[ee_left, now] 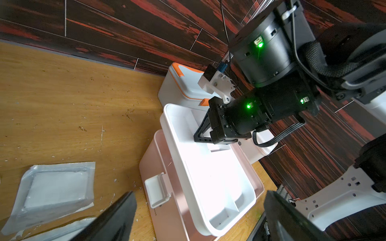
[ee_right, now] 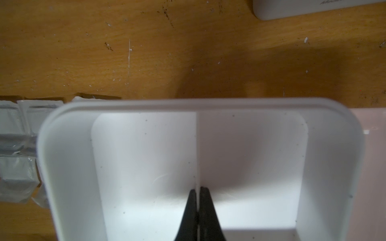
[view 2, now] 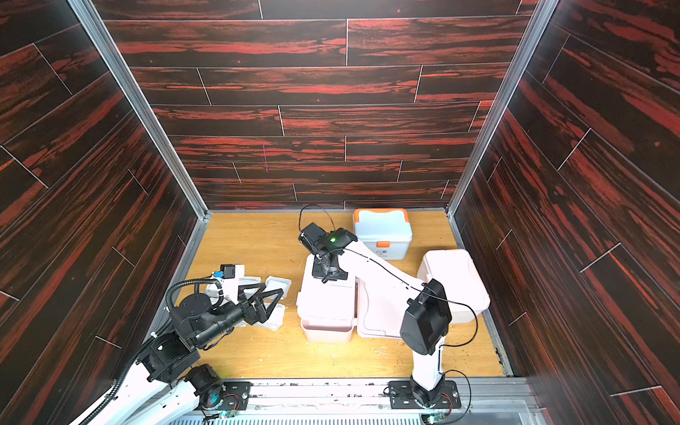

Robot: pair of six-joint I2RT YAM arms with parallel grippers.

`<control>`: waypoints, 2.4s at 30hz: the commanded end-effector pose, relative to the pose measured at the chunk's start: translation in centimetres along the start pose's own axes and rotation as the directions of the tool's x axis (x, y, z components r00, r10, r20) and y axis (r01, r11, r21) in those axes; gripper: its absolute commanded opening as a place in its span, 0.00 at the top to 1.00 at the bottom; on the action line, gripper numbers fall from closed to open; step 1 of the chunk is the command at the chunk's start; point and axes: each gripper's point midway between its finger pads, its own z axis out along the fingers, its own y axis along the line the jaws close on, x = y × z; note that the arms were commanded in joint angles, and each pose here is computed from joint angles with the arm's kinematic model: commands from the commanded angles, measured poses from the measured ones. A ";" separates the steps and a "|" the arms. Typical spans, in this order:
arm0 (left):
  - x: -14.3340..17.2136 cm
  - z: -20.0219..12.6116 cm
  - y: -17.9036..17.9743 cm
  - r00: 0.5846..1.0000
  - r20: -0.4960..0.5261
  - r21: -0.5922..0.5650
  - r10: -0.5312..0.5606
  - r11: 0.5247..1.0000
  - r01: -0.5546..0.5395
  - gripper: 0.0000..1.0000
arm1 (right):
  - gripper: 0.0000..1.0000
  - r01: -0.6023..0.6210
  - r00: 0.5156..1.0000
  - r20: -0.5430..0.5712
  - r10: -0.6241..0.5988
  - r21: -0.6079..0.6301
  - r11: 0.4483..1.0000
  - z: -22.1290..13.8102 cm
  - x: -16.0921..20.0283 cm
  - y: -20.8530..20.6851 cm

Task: Open first aid kits and take out gauze
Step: Place the compartment layer in the first aid kit.

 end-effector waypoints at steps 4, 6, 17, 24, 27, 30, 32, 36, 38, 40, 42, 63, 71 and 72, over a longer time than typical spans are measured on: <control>0.2 -0.1 0.4 1.000 0.006 -0.015 0.013 1.000 -0.013 0.00 | 1.00 0.019 0.999 -0.045 -0.016 0.070 0.997 1.5 1.1 -0.3; 0.2 0.0 0.5 1.000 0.005 -0.016 0.011 1.000 -0.011 0.00 | 1.00 0.028 0.999 -0.048 -0.024 0.080 0.996 1.6 1.4 -0.3; 0.2 0.0 0.4 1.000 0.007 -0.014 0.011 1.000 -0.011 0.00 | 1.00 0.045 0.996 -0.077 -0.036 0.116 0.992 3.2 2.6 -0.4; 0.2 0.0 0.4 1.000 0.009 -0.013 0.009 1.000 -0.009 0.00 | 1.00 0.040 0.998 -0.055 -0.032 0.160 0.986 2.7 2.5 -1.4; 0.1 0.2 0.4 1.000 0.009 -0.010 0.007 1.000 -0.007 0.00 | 1.00 0.039 0.998 -0.052 -0.031 0.167 0.985 2.6 2.6 -1.7; 0.1 0.3 0.3 1.000 0.008 -0.008 0.005 1.000 -0.005 0.00 | 1.00 0.039 0.998 -0.056 -0.030 0.165 0.986 2.9 2.7 -1.8; 0.0 0.3 0.3 1.000 0.009 -0.009 0.005 1.000 -0.005 0.00 | 1.00 0.039 0.998 -0.062 -0.029 0.161 0.986 3.1 2.9 -1.6; 0.0 0.4 0.2 1.000 0.007 -0.008 0.006 1.000 -0.006 0.00 | 1.00 0.040 0.997 -0.069 -0.030 0.157 0.987 3.5 3.0 -1.5; 0.0 0.3 0.2 1.000 0.007 -0.007 0.005 1.000 -0.005 0.00 | 1.00 0.042 0.997 -0.073 -0.032 0.145 0.989 3.7 3.1 -1.2; 0.0 0.3 0.2 1.000 0.006 -0.009 0.005 1.000 -0.005 0.00 | 1.00 0.039 0.997 -0.075 -0.030 0.132 0.990 3.9 3.2 -1.0; 0.0 0.4 0.3 1.000 0.005 -0.009 0.005 1.000 -0.005 0.00 | 1.00 0.036 0.997 -0.070 -0.028 0.117 0.993 4.1 3.1 -0.8; 0.0 -0.2 0.6 1.000 0.018 -0.024 0.009 1.000 -0.008 0.00 | 0.93 0.102 0.994 -0.028 -0.102 0.009 0.995 7.4 2.5 0.8; 0.1 -0.1 0.6 1.000 0.012 -0.027 0.005 1.000 -0.004 0.00 | 0.77 0.123 0.992 0.025 -0.122 -0.026 0.992 4.2 1.2 1.3; 0.0 -0.1 0.5 1.000 0.011 -0.024 0.004 1.000 -0.003 0.00 | 0.72 0.120 0.992 0.030 -0.119 -0.030 0.992 3.7 1.1 1.2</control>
